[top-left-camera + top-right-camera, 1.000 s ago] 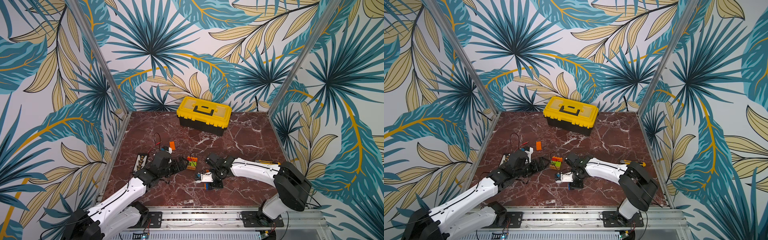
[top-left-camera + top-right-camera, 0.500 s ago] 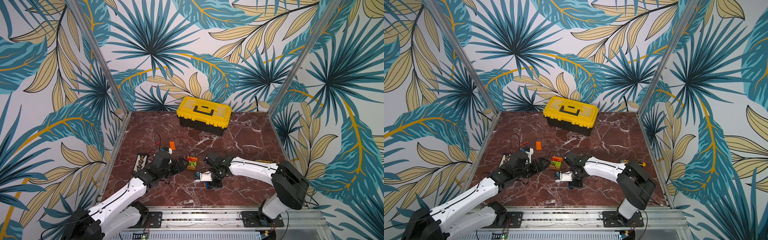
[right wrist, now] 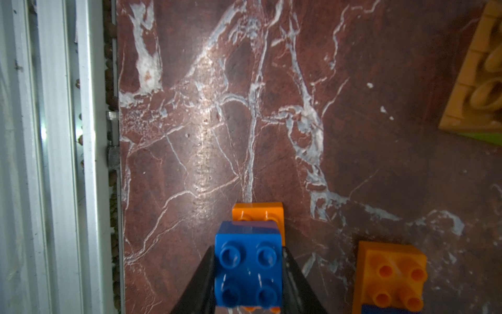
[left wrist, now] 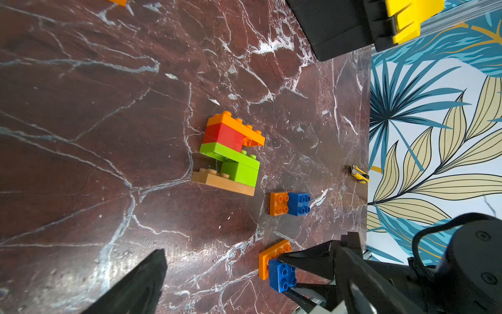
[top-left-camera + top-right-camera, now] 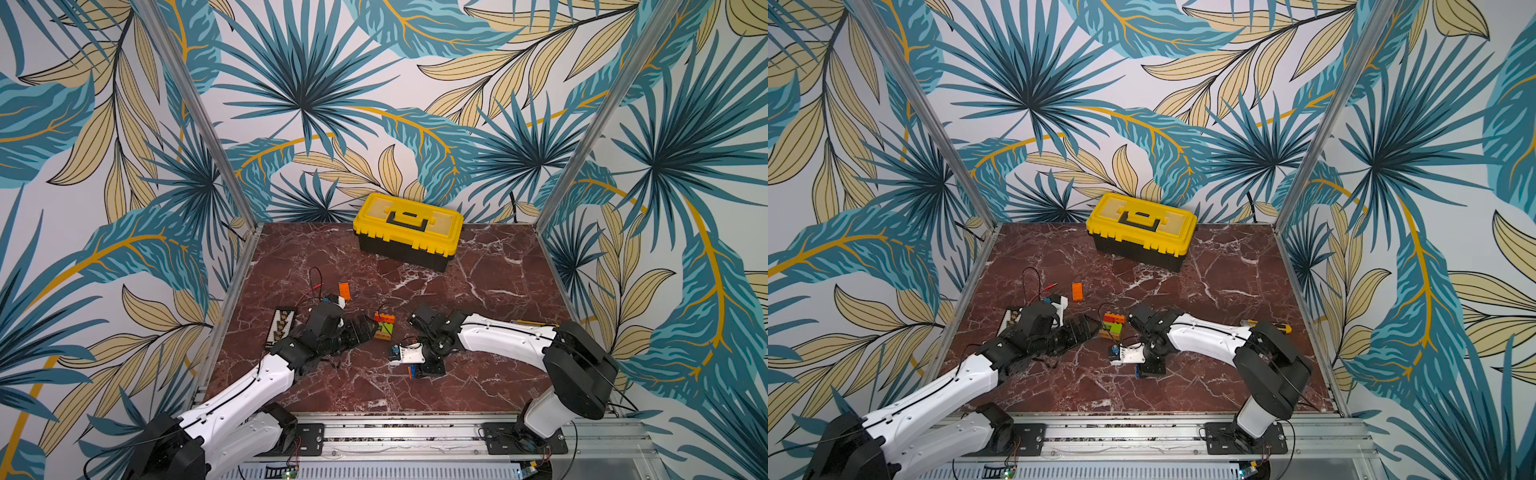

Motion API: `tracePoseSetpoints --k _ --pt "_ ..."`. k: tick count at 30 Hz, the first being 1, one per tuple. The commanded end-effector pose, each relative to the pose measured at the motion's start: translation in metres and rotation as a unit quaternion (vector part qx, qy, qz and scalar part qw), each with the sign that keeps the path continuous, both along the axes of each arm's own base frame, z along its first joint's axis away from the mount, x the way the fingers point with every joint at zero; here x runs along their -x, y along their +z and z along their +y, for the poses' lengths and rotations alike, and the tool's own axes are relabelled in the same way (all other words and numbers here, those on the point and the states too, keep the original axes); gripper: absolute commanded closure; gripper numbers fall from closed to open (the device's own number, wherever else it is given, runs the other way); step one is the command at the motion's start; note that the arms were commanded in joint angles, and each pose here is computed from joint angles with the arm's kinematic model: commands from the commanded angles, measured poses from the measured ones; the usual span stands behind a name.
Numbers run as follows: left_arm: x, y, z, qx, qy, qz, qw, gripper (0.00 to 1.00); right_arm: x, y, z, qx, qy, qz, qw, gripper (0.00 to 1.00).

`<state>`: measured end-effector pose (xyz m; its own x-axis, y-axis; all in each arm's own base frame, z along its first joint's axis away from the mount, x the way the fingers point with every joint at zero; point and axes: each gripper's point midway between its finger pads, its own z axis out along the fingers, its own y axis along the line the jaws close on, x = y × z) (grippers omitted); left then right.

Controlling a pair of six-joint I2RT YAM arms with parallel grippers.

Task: Assemble the number 5 with lego
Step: Assemble the lego brick with the lego brick.

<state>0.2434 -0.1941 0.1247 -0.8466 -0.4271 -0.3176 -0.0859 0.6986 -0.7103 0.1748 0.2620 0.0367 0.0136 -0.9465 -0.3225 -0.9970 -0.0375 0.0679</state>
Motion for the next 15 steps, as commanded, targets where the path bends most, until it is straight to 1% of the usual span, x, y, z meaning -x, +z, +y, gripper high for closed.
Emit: tracePoseSetpoints --k 1,6,9,15 --pt "0.002 -0.008 -0.001 0.002 -0.004 0.004 1.000 0.00 0.011 -0.011 -0.012 0.025 0.018 0.012 0.999 0.68" --pt "0.002 -0.009 -0.001 0.003 -0.004 0.005 1.000 0.00 0.011 0.000 -0.006 -0.003 0.020 0.001 1.000 0.66" --pt "0.002 -0.007 -0.002 0.005 -0.004 0.004 1.000 0.00 0.008 0.000 -0.008 0.004 0.020 -0.006 1.000 0.64" --pt "0.002 -0.007 -0.002 0.005 -0.006 0.004 1.000 0.00 0.006 0.002 -0.007 0.003 0.020 -0.012 1.000 0.55"
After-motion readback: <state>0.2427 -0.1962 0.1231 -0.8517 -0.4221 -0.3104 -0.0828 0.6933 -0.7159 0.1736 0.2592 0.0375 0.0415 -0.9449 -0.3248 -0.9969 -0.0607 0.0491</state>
